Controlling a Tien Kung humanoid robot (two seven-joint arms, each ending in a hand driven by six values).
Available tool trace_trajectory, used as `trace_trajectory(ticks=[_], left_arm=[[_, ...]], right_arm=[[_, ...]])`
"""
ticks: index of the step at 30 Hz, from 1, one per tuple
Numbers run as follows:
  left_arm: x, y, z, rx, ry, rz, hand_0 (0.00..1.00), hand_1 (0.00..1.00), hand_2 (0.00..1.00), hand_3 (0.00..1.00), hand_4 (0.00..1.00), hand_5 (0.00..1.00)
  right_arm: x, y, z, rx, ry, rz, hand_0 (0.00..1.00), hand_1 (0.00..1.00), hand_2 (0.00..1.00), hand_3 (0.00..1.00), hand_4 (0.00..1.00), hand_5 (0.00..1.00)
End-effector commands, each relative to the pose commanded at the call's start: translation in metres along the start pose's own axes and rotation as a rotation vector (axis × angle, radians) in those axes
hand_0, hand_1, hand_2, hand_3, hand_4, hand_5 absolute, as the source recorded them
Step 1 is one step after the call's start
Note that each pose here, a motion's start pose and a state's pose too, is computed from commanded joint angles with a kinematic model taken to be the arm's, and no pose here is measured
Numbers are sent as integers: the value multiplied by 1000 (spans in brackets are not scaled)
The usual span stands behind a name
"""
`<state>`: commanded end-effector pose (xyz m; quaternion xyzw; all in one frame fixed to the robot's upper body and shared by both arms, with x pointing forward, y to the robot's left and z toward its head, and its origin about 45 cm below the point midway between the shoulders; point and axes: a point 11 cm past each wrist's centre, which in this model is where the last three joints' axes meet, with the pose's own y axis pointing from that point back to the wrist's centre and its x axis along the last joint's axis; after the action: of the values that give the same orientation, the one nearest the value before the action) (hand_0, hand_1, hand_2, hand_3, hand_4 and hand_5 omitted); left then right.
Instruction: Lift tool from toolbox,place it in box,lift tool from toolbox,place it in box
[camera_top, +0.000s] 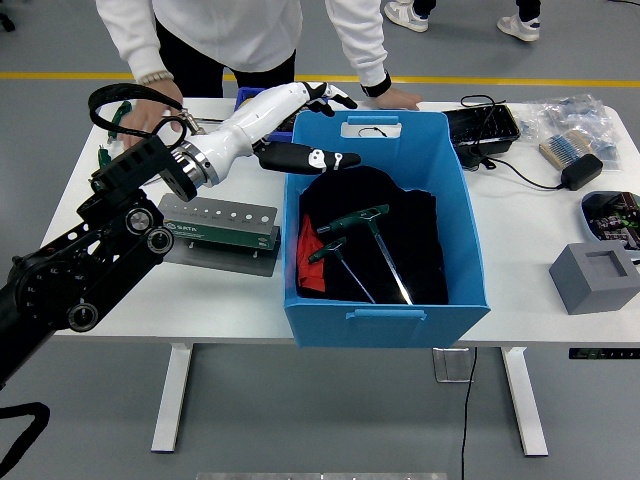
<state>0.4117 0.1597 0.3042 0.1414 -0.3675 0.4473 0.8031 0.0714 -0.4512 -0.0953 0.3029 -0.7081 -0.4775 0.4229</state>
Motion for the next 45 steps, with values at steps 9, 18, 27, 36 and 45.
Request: trace_trajectory(ticks=[9,18,27,36,45], left_arm=[[-4,62,-45,121,406,185,628,639,741,692,903,618],[-12,125,-78,167,644,578,646,658,775,683,866,612],[-29,161,-108,341,676,516,682,689,791,706,861,633],[-36,166,-117,420,738,497,755,780,861,772,853,686],[-37,167,-123,439,835,561,771,807,877,790,842,794]], right_arm=[[-3,-1,5,7,-26,-7,686,683,753,575,805,685],[-5,-1,10,6,-21,-11,678,680,749,574,805,685],[-7,-1,12,-2,-15,-11,677,678,750,574,804,686],[-8,-1,9,5,-19,-13,677,675,748,573,799,682],[-9,0,5,11,-20,-15,675,675,747,572,796,681]])
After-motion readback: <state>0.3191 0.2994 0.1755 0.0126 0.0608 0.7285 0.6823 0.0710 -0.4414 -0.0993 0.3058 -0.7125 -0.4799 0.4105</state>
